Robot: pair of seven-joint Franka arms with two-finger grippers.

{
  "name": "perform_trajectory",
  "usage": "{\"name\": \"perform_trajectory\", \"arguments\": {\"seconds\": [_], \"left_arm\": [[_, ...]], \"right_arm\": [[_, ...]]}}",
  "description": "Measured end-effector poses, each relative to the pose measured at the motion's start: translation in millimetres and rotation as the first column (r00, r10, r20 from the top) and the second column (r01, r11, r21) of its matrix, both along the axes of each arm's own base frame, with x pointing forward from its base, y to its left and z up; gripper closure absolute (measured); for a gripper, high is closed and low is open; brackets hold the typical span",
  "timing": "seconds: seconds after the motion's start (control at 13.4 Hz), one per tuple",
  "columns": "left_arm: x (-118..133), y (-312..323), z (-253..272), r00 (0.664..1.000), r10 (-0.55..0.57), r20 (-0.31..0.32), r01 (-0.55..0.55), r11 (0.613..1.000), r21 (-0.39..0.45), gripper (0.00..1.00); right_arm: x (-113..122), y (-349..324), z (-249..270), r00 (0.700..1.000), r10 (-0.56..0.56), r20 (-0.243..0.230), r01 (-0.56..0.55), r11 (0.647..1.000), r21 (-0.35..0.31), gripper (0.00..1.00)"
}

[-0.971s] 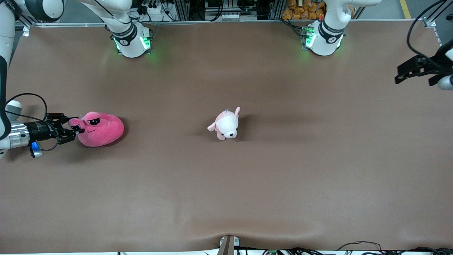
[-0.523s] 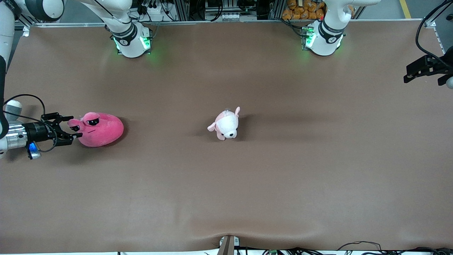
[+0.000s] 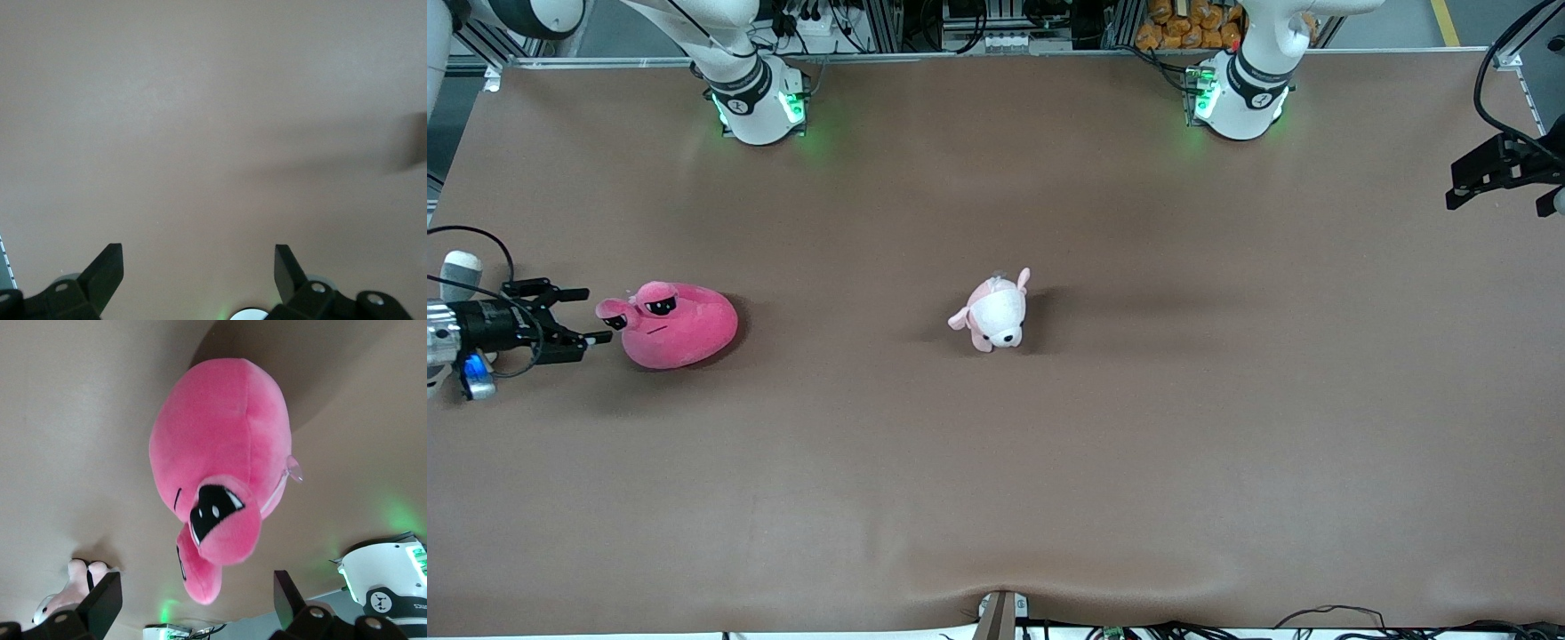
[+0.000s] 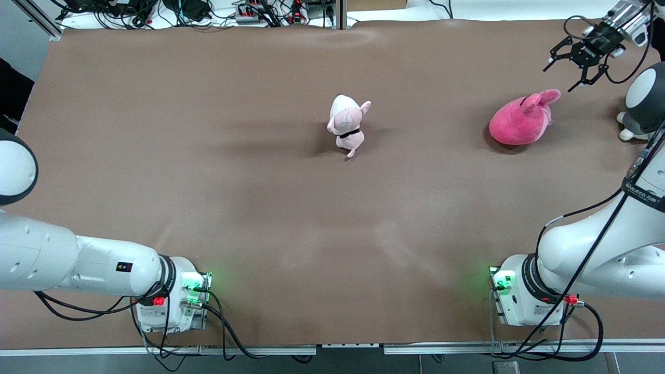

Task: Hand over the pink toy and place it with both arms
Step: 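Open the right gripper and withdraw it from the pink toy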

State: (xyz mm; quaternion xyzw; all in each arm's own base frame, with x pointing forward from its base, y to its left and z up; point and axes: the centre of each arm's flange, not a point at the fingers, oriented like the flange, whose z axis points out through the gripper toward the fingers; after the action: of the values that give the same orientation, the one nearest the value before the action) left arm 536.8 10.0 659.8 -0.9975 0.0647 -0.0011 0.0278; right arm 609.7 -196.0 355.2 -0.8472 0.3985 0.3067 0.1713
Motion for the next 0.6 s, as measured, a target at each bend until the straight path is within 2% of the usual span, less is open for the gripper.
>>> {"name": "perform_trajectory", "arguments": {"seconds": [0.15,0.37,0.6], "left_arm": [[2,2,-3,1.000,0.004,-0.006,-0.004,1.000,0.001,0.00],[4,2,-7,1.000,0.004,-0.012,-0.004,1.000,0.002,0.00],[6,2,-11,1.000,0.008,-0.022,-0.008,1.000,0.003,0.00]], "right_arm": [[-1,3,26,0.993,0.096,0.068,-0.095,0.995,-0.015,0.00],[0,20,56,0.959,0.234,0.161,-0.234,0.972,-0.021,0.00],[5,68,89,0.903,0.386,0.190,-0.374,0.922,-0.095,0.00]]}}
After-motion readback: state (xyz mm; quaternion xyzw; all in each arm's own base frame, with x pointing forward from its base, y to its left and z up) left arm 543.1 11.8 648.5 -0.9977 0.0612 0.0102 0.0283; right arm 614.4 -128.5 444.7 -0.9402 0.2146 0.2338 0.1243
